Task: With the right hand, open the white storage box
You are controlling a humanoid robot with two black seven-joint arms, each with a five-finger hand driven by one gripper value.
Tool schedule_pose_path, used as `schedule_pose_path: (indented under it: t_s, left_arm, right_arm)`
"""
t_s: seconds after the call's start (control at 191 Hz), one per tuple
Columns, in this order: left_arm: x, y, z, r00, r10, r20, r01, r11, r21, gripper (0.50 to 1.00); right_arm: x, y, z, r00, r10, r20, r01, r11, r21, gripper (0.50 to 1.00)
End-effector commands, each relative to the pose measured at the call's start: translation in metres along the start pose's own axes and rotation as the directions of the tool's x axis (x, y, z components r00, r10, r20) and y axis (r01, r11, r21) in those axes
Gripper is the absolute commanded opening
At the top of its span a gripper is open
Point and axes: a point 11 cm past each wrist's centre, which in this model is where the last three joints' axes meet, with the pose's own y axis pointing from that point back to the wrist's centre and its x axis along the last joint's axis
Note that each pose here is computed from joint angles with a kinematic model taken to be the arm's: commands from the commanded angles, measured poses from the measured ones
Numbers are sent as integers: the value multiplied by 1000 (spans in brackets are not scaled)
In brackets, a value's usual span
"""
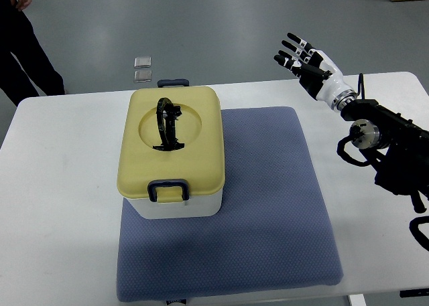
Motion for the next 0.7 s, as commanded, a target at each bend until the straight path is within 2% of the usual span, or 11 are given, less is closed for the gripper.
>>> schedule_pose_path:
  t_s: [0.0,0.695]
  left_arm:
    - [0,0,0,1000,1,-3,-1,1000,0,1000]
    - [2,0,0,1000,9,-5,-9,1000,0,1000]
  right_arm:
    - [0,0,0,1000,0,0,0,1000,0,924]
    - [-5,-1,2,999,-29,13,29,1000,-3,924]
